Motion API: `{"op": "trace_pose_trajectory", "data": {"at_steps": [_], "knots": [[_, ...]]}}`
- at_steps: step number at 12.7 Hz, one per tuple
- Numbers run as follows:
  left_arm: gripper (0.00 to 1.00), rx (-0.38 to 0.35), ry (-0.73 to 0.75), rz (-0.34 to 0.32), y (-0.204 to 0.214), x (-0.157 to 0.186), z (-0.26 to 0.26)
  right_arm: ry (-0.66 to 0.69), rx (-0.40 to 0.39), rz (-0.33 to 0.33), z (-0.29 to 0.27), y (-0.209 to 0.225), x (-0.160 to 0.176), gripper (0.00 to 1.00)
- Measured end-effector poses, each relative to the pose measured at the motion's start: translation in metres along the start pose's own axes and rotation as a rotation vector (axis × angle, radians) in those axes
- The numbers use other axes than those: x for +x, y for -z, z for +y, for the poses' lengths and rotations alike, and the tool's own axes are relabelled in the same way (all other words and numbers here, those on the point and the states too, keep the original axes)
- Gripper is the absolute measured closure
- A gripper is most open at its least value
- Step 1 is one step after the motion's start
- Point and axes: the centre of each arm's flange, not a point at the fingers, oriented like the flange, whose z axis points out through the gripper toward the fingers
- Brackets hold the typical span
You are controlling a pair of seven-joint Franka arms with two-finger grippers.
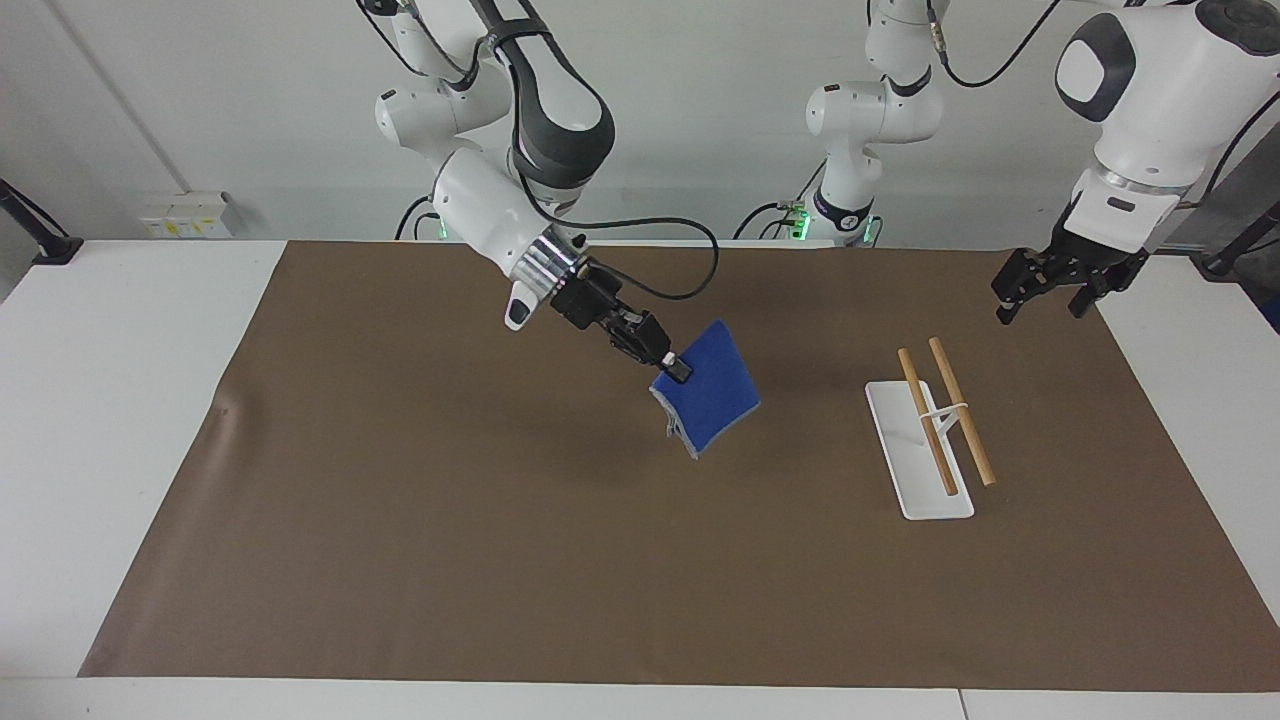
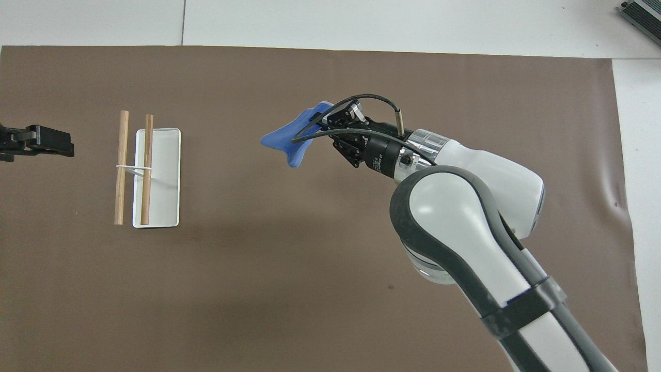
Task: Right arm passes towel to left arm to hang
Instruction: 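Lift the blue towel with the right gripper toward the tray, then carry the towel toward the left gripper while the left gripper reaches it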
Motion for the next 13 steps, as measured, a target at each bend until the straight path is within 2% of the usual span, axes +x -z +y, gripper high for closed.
{"op": "trace_pose_trajectory", "data": {"at_steps": [2,3,5,7,9,11,13], "knots": [[0.0,-0.048,0.029,0.0,0.004,-0.002,0.008,-0.079,0.046,-0.016,-0.001,-0.002,-0.005,0.96],[0.0,-0.11,0.1,-0.006,0.006,-0.004,0.017,-0.092,0.058,-0.016,-0.002,-0.002,-0.008,0.96],[0.0,-0.238,0.296,-0.041,0.01,-0.007,0.04,-0.086,0.059,-0.007,-0.002,-0.008,-0.022,0.96],[0.0,-0.33,0.473,-0.071,0.005,-0.01,0.066,-0.076,0.05,-0.004,0.002,-0.016,-0.04,0.96],[0.0,-0.413,0.692,-0.054,-0.008,-0.015,0.1,-0.074,0.044,-0.012,0.004,-0.021,-0.048,0.96],[0.0,-0.47,0.884,-0.035,-0.025,-0.024,0.132,-0.074,0.042,-0.015,0.005,-0.022,-0.05,0.96],[0.0,-0.497,1.009,-0.056,-0.039,-0.034,0.151,-0.087,0.045,-0.023,0.007,-0.024,-0.055,0.96]]}}
